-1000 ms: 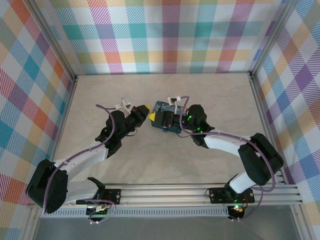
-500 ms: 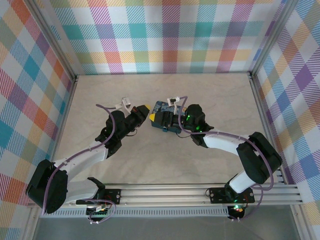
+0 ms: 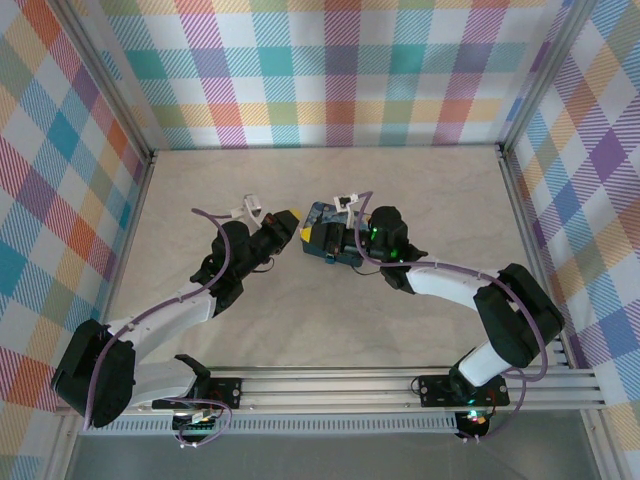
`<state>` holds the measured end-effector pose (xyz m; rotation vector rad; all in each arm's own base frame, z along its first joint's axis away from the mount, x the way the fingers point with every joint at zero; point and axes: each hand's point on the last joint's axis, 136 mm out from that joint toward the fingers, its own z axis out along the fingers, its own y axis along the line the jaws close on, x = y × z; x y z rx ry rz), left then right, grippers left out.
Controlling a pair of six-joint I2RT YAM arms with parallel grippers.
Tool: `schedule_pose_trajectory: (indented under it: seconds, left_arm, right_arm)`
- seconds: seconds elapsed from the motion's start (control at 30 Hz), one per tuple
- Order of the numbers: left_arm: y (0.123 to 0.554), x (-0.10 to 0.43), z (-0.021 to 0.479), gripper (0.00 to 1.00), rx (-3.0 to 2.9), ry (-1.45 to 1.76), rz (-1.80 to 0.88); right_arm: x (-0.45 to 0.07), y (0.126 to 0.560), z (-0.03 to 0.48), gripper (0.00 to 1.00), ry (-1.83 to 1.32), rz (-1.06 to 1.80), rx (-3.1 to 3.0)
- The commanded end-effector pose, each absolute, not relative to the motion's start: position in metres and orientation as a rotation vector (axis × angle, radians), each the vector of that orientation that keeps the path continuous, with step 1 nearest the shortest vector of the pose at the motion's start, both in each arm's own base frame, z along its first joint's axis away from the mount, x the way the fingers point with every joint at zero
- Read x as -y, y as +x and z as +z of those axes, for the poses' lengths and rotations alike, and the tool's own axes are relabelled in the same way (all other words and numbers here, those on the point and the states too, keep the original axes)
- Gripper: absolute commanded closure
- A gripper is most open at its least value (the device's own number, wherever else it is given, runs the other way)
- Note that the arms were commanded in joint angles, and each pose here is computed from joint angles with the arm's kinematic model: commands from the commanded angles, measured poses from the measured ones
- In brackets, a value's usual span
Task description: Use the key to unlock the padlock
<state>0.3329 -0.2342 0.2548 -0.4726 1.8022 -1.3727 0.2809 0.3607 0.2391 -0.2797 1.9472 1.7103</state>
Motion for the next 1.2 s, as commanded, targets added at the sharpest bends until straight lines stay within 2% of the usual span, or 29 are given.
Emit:
schedule_pose_trajectory:
  seconds: [0.0,0.17,0.3,0.37,0.43,0.63,0.77,0.87,0.97,1.17]
  left_arm:
    - [0.329,0.232,0.263,1.00,-1.774,-0.448,-1.360]
    - [0.329,0.231,0.264,1.00,-1.772,-0.447,-1.359]
    - [0.327,0.229,0.263,1.00,-1.780,-0.437,-1.341]
    - [0.326,0.225,0.264,0.83,-1.788,-0.425,-1.305]
    - [0.324,0.221,0.265,0.70,-1.803,-0.410,-1.256]
    - [0.317,0.210,0.263,0.53,-1.893,-0.322,-1.083]
    - [0.313,0.212,0.251,0.37,-1.980,-0.188,-0.970]
    - [0.310,0.214,0.231,0.30,-2.052,-0.129,-0.921]
    - [0.305,0.222,0.219,0.24,-2.085,-0.097,-0.964]
    - [0.304,0.236,0.178,0.17,-2.184,-0.061,-0.997]
  right_arm:
    - [-0.363,0.285,0.245,0.87,-0.283,1.686,-1.935]
    - [-0.360,0.286,0.243,0.96,-0.265,1.665,-1.942]
    - [-0.357,0.285,0.241,0.99,-0.279,1.620,-1.958]
    - [-0.353,0.284,0.237,1.00,-0.286,1.573,-1.989]
    - [-0.348,0.283,0.231,1.00,-0.304,1.514,-2.019]
    - [-0.319,0.279,0.206,0.99,-0.348,1.262,-2.140]
    - [-0.296,0.277,0.187,0.99,-0.360,1.111,-2.227]
    - [-0.279,0.279,0.175,0.98,-0.336,1.069,-2.274]
    - [-0.271,0.282,0.169,0.98,-0.309,1.145,-2.298]
    - [-0.273,0.302,0.163,0.97,-0.313,1.214,-2.297]
